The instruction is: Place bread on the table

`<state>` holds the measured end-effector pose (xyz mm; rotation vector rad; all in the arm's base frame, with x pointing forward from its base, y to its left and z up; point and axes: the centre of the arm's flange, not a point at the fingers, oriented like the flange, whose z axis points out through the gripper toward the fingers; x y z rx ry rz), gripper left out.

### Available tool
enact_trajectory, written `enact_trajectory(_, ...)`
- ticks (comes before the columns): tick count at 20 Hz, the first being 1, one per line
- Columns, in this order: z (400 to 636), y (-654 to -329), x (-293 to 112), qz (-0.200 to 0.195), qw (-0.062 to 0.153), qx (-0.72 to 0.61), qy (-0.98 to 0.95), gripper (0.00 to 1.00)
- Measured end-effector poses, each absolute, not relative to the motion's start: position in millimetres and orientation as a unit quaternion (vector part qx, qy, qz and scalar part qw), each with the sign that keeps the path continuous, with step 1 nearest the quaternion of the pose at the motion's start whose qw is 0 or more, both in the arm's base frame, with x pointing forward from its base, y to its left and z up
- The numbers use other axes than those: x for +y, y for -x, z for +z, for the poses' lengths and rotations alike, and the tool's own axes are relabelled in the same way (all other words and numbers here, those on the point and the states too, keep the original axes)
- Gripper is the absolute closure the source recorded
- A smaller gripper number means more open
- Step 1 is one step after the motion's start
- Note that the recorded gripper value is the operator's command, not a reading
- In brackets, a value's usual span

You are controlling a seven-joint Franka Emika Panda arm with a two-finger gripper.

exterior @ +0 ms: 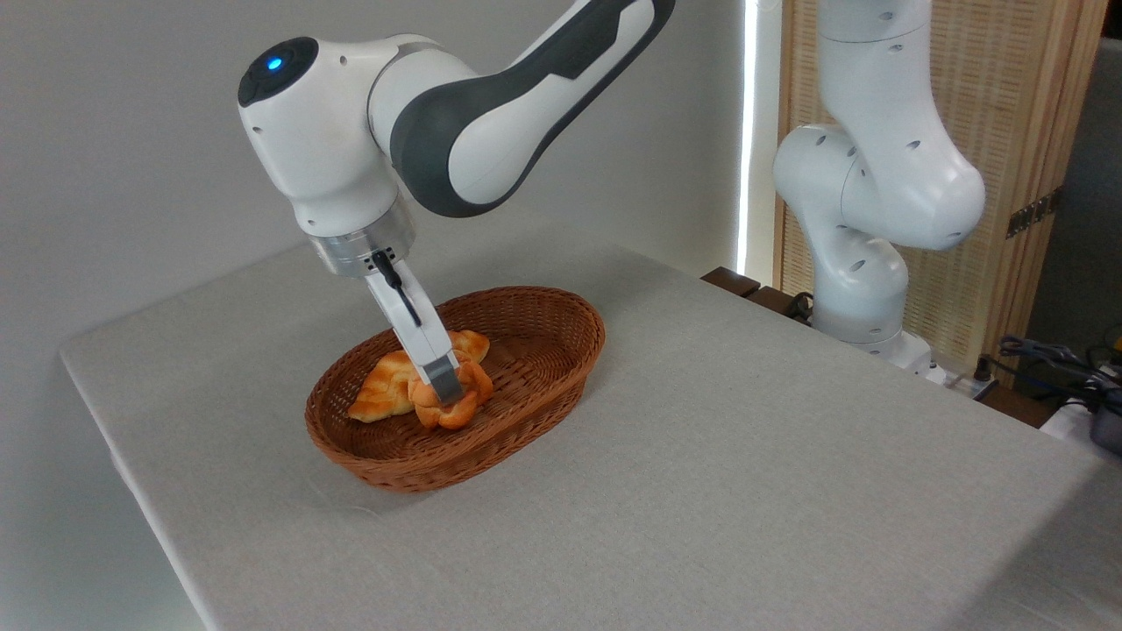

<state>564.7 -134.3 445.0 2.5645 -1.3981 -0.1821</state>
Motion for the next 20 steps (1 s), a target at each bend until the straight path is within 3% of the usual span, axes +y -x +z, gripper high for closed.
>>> enact_trajectory(6,472.0,-561.4,-109.3,-0.041,0.125,-0.445,-0.886,0.54)
enact_trajectory(13,531.4,-551.8,-41.6,0.010,0.105,-0.397,-0.912,0.51)
enact_trajectory(15,539.8,-548.7,-16.0,0.014,0.098,-0.379,-0.920,0.43)
enact_trajectory(16,539.7,-547.7,-6.5,0.011,0.094,-0.374,-0.923,0.26)
enact_trajectory(17,536.8,-547.1,2.6,0.004,0.087,-0.370,-0.925,0.17)
enact_trajectory(20,520.2,-549.3,21.7,-0.017,0.076,-0.360,-0.930,0.14)
